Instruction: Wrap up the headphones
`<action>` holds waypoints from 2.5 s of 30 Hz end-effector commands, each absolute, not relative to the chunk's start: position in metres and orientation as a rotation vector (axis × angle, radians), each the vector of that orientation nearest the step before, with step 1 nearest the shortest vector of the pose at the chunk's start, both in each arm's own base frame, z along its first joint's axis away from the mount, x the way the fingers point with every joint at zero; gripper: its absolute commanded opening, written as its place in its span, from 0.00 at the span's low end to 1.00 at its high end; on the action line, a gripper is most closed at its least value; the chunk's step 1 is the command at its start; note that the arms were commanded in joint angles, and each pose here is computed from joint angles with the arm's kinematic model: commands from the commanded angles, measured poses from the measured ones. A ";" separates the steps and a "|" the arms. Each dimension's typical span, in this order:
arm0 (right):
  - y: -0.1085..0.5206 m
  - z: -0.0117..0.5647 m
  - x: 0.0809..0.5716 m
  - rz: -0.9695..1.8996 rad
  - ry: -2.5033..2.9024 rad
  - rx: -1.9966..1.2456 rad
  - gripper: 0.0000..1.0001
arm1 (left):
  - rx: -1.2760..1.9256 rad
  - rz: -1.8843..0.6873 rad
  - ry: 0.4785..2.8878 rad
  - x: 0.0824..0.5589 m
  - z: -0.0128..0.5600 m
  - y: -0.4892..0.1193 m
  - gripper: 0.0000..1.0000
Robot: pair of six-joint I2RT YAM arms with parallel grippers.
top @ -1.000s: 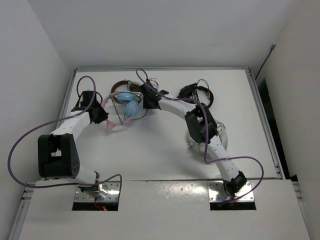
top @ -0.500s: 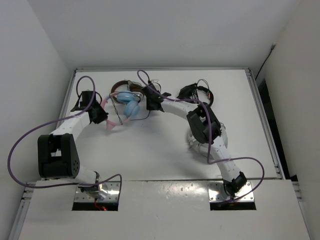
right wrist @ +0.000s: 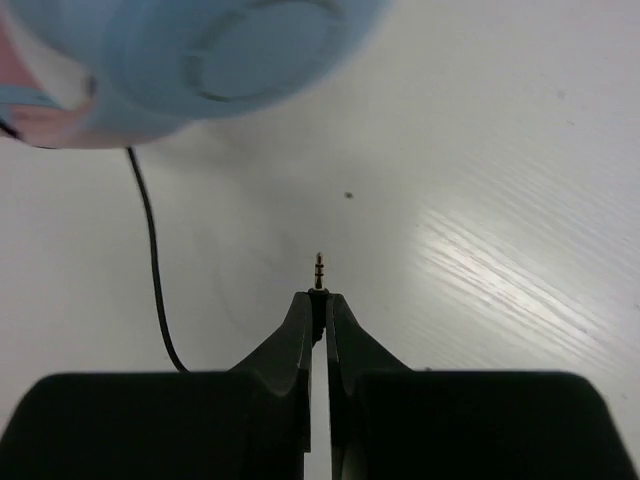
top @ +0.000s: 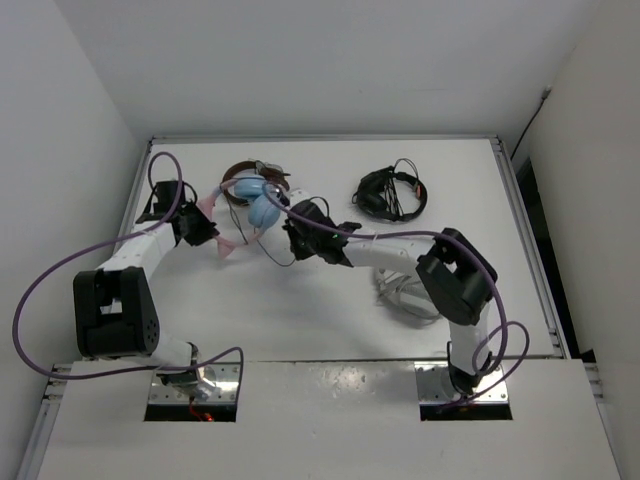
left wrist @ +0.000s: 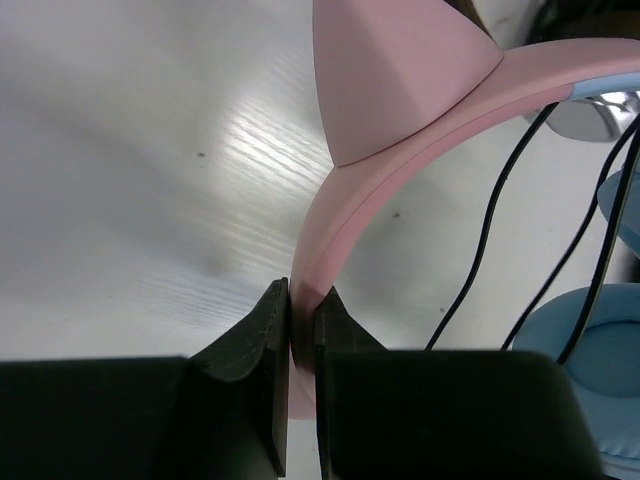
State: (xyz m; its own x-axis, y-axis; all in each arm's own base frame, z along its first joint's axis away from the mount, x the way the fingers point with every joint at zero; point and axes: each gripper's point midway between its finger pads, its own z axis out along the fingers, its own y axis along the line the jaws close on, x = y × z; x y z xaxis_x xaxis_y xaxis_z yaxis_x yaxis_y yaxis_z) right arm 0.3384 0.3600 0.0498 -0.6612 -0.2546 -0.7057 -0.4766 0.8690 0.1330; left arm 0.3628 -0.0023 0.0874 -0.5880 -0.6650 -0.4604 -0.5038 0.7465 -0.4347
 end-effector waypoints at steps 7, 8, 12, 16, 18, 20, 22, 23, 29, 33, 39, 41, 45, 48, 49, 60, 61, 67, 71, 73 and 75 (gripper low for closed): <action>0.410 0.090 0.368 0.459 2.118 -0.546 0.00 | -0.778 -0.679 2.163 0.390 0.159 -0.042 0.00; 0.410 0.090 0.368 0.459 2.118 -0.546 0.00 | -0.801 -0.665 2.155 0.389 0.160 -0.040 0.00; 0.403 0.106 0.352 0.465 2.056 -0.604 0.00 | -0.859 -0.545 2.137 0.391 0.156 -0.022 0.00; 0.402 0.121 0.308 0.525 1.981 -0.718 0.00 | -0.891 -0.487 2.140 0.398 0.148 -0.013 0.00; 0.406 0.139 0.280 0.587 1.905 -0.788 0.00 | -0.893 -0.457 2.142 0.401 0.145 -0.009 0.00; 0.415 0.164 0.255 0.659 1.810 -0.832 0.00 | -0.902 -0.424 2.124 0.406 0.148 -0.003 0.00; 0.415 0.164 0.238 0.683 1.777 -0.882 0.00 | -0.889 -0.412 2.131 0.409 0.147 -0.005 0.00; 0.418 0.166 0.229 0.707 1.755 -0.913 0.00 | -0.878 -0.417 2.137 0.409 0.147 -0.009 0.00; 0.435 0.170 0.206 0.778 1.706 -1.002 0.00 | -0.830 -0.399 2.154 0.409 0.146 -0.023 0.00; 0.447 0.188 0.206 0.805 1.647 -1.027 0.00 | -0.758 -0.373 2.176 0.399 0.143 -0.040 0.00; 0.451 0.241 0.210 0.818 1.521 -0.993 0.00 | -0.573 -0.295 2.211 0.382 0.141 -0.054 0.00; 0.449 0.254 0.214 0.806 1.497 -0.971 0.00 | -0.505 -0.261 2.225 0.378 0.139 -0.055 0.00; 0.442 0.285 0.222 0.788 1.437 -0.913 0.00 | -0.358 -0.243 2.258 0.368 0.139 -0.066 0.00; 0.436 0.304 0.239 0.769 1.420 -0.860 0.00 | -0.229 -0.231 2.285 0.360 0.135 -0.075 0.00; 0.433 0.304 0.246 0.758 1.425 -0.849 0.00 | -0.194 -0.236 2.299 0.357 0.134 -0.080 0.00; 0.410 0.286 0.311 0.705 1.579 -0.664 0.00 | 0.145 -0.256 2.324 0.336 0.131 -0.108 0.00; 0.411 0.277 0.317 0.698 1.608 -0.659 0.00 | 0.177 -0.259 2.332 0.333 0.126 -0.109 0.00; 0.400 0.234 0.344 0.672 1.763 -0.595 0.00 | 0.269 -0.239 2.334 0.324 0.122 -0.111 0.00; 0.393 0.210 0.361 0.658 1.832 -0.574 0.00 | 0.348 -0.211 2.362 0.316 0.114 -0.116 0.00; 0.393 0.203 0.364 0.661 1.852 -0.569 0.00 | 0.386 -0.193 2.366 0.316 0.113 -0.118 0.00; 0.393 0.191 0.362 0.661 1.873 -0.583 0.00 | 0.414 -0.174 2.405 0.316 0.102 -0.120 0.00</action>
